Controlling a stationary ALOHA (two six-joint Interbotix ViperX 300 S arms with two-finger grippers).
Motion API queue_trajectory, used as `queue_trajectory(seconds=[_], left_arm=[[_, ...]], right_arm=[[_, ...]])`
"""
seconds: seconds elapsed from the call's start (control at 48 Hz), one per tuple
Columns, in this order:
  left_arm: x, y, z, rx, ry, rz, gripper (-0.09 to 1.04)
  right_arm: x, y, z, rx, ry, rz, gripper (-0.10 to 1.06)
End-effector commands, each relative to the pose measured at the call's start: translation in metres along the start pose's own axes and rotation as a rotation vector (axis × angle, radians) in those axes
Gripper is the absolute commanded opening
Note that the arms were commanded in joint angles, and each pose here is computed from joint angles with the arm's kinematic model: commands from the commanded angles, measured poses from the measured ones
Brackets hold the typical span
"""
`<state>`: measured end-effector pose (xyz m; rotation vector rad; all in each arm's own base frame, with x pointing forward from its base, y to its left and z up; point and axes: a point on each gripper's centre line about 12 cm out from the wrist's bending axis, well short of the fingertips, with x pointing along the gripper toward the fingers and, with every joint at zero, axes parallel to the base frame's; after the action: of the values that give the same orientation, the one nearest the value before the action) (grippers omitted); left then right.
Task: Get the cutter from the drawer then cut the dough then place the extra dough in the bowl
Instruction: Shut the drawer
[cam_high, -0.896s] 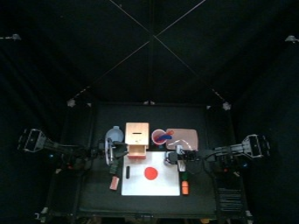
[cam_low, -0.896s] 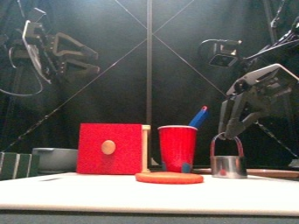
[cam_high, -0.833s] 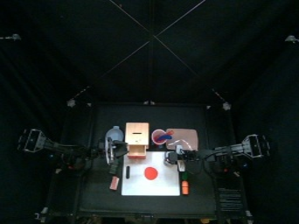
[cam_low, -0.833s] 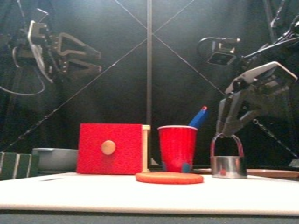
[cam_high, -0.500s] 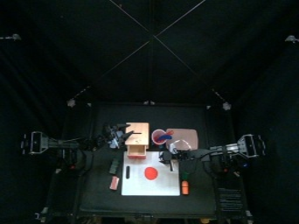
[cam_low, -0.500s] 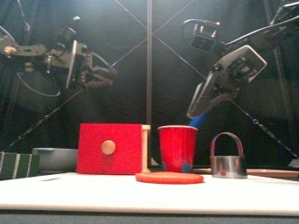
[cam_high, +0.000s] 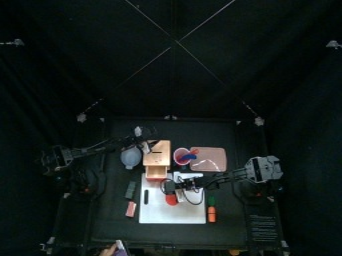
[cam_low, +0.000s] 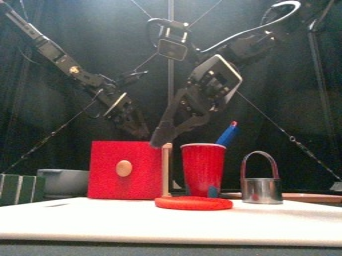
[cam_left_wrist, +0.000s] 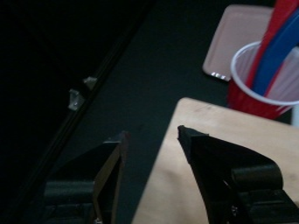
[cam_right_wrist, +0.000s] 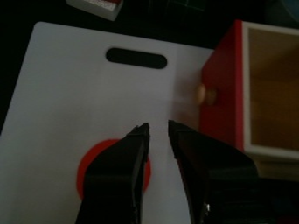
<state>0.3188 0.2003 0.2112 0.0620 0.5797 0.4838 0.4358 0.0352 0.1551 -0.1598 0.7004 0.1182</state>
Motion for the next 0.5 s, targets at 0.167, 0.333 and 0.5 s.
queue_trajectory(seconds=[0.167,0.333,0.5], left_arm=[[0.014,0.049,0.000,0.095,0.197,0.080,0.86],[0.035,0.052,-0.012,0.153,0.328,0.062,0.86],[0.046,0.049,-0.013,0.172,0.339,0.045,0.86]], right_arm=[[0.019,0.005,0.031,-0.013,-0.028,0.007,0.65],[0.034,0.002,0.034,-0.007,0.014,0.000,0.65],[0.047,0.000,0.037,-0.008,0.054,-0.004,0.65]])
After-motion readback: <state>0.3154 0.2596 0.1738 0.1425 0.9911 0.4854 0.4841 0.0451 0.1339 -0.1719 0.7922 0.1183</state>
